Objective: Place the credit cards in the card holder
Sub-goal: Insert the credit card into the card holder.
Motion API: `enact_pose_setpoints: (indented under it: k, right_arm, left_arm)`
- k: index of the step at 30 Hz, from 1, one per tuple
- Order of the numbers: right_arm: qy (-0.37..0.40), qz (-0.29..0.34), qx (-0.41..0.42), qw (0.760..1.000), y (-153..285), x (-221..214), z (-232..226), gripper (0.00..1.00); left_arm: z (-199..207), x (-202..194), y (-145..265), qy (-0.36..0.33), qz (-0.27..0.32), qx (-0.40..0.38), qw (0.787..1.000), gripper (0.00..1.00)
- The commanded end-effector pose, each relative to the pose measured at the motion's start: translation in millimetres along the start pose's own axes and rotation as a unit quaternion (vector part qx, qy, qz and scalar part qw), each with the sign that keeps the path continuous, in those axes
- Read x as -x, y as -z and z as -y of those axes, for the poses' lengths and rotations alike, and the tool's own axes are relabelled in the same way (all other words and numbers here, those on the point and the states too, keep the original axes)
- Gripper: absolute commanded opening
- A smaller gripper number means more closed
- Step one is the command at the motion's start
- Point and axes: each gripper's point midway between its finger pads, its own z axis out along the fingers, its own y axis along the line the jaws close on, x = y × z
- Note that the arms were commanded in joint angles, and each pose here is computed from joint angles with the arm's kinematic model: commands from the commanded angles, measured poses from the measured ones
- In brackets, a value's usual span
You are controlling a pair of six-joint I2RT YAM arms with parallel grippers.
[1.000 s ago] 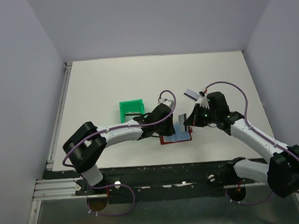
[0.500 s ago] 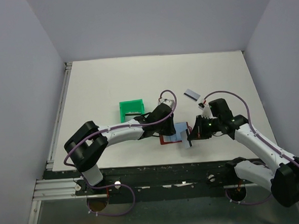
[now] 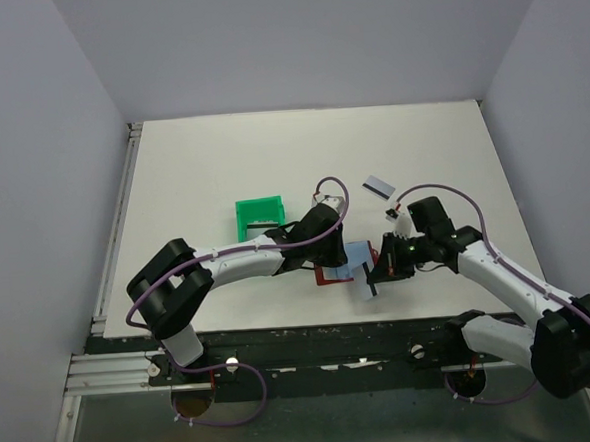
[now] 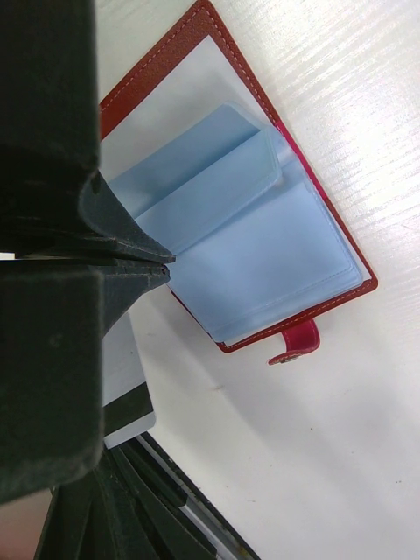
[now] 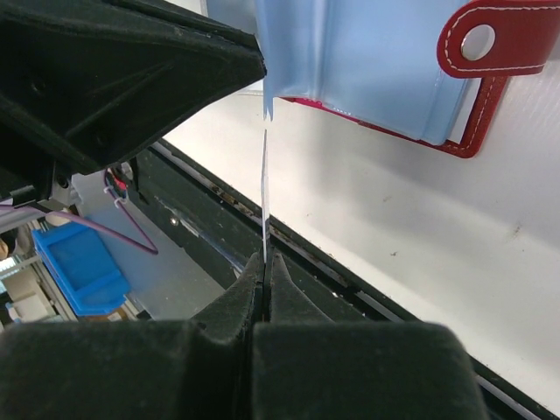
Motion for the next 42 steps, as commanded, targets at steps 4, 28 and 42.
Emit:
enact_pose_setpoints:
  k: [4, 28, 42]
  right_arm:
    - [0.004, -0.006, 0.021, 1.0, -6, 0, -3, 0.0]
    - [0.0, -0.009, 0.024, 1.0, -13, 2, -2, 0.0]
    - [-0.003, -0.013, 0.024, 1.0, -18, 2, 0, 0.0]
  left_arm:
    - [13, 3, -1, -0.003, -0.001, -0.018, 1.0, 0.11]
    - [19, 4, 0, -0.007, -0.002, -0.026, 1.0, 0.11]
    - [23, 6, 1, -0.007, 0.0, -0.031, 1.0, 0.11]
